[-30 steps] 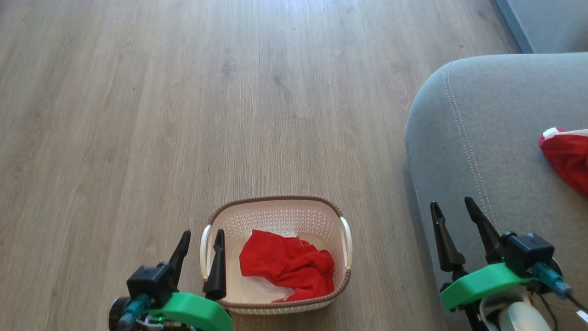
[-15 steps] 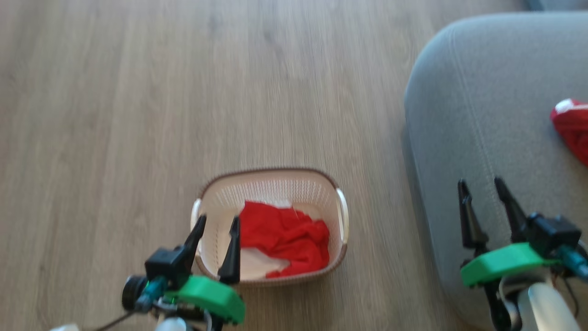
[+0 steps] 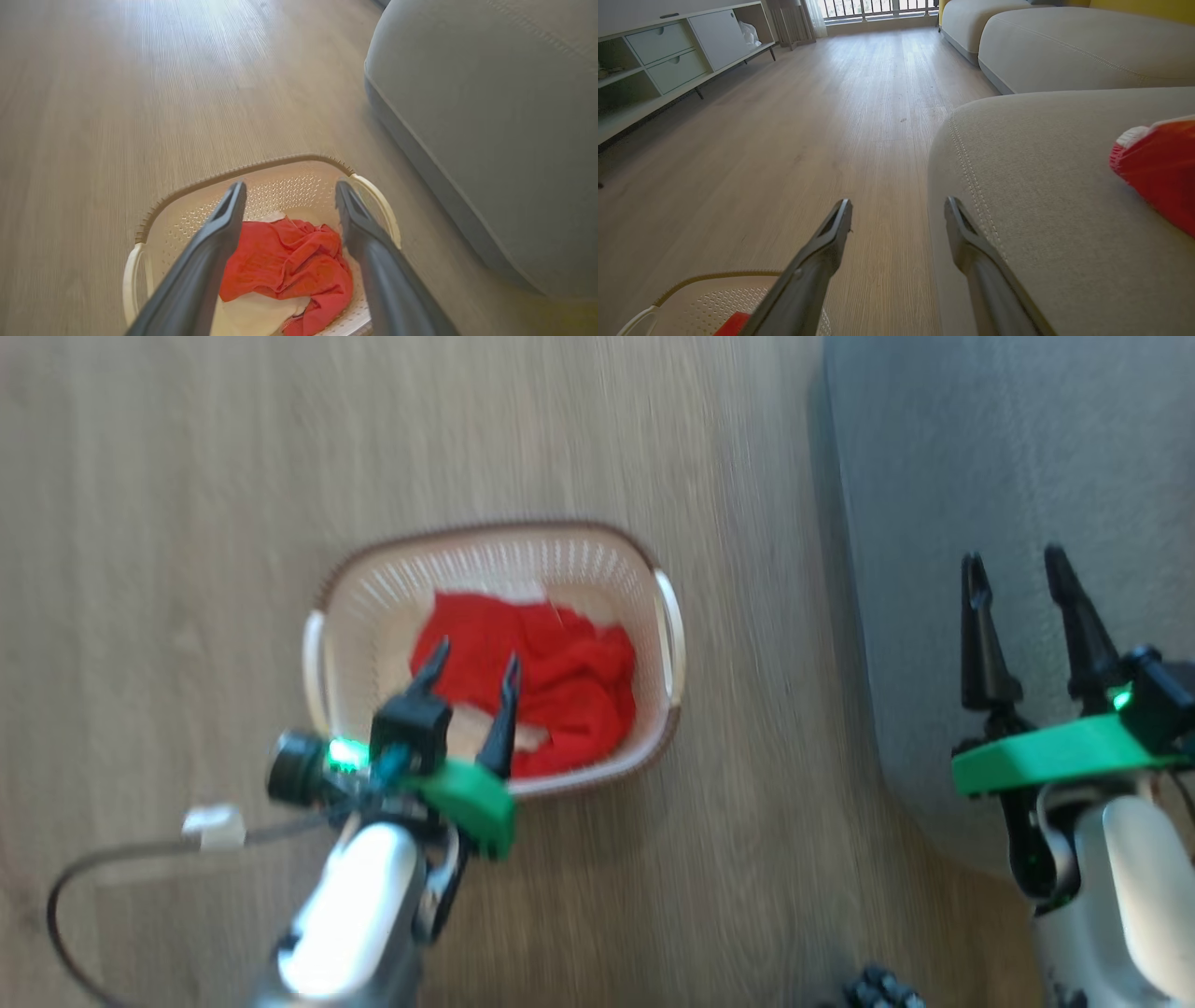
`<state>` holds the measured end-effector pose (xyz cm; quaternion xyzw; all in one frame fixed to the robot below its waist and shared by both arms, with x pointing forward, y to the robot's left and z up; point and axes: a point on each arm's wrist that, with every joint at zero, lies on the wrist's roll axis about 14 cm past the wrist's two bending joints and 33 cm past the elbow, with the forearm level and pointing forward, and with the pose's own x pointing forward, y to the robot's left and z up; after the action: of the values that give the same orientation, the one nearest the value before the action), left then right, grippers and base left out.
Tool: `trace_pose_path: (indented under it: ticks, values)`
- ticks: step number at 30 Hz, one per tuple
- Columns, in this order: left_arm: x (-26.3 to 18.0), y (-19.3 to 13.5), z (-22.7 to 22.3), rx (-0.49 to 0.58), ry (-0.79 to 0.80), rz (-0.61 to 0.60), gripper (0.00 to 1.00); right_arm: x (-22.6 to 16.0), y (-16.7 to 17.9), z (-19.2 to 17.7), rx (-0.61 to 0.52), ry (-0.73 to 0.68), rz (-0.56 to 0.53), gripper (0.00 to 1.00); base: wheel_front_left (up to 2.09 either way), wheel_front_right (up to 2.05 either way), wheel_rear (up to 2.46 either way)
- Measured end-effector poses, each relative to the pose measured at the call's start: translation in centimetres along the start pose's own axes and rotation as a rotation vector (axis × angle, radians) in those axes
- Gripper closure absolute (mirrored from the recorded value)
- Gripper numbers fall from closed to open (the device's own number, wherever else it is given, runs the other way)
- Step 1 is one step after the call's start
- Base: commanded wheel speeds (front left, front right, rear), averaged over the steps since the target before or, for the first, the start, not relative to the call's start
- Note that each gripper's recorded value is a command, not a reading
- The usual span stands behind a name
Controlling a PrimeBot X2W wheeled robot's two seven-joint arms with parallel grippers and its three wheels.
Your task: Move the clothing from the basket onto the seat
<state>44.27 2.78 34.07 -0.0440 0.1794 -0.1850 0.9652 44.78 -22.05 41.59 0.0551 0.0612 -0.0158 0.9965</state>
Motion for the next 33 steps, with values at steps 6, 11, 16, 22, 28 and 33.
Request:
trace_pose_path:
  ticks: [6, 11, 16, 22, 28, 33]
  values:
    - [4.7, 0.0, -3.9, 0.097, 0.096, -0.07, 0.0, 1.1, -1.8, -3.7, -0.027, 0.087, -0.027, 0.0, 0.0, 0.0, 0.0]
    - [6.6, -1.2, -10.6, 0.283, 0.248, -0.24, 0.0, 1.9, -3.2, -6.6, -0.036, 0.145, -0.061, 0.0, 0.0, 0.0, 0.0]
    - [7.1, -0.9, -16.9, 0.435, 0.406, -0.377, 0.0, 2.3, -4.1, -9.0, -0.057, 0.194, -0.077, 0.0, 0.0, 0.0, 0.0]
    - [8.4, 0.4, -21.0, 0.498, 0.528, -0.44, 0.0, 2.5, -4.5, -10.5, -0.078, 0.209, -0.08, 0.0, 0.0, 0.0, 0.0]
    - [9.7, -0.3, -23.2, 0.493, 0.587, -0.49, 0.0, 3.2, -4.5, -11.3, -0.094, 0.2, -0.075, 0.0, 0.0, 0.0, 0.0]
    - [9.6, -0.7, -25.1, 0.536, 0.653, -0.547, 0.0, 3.3, -4.7, -11.5, -0.103, 0.196, -0.076, 0.0, 0.0, 0.0, 0.0]
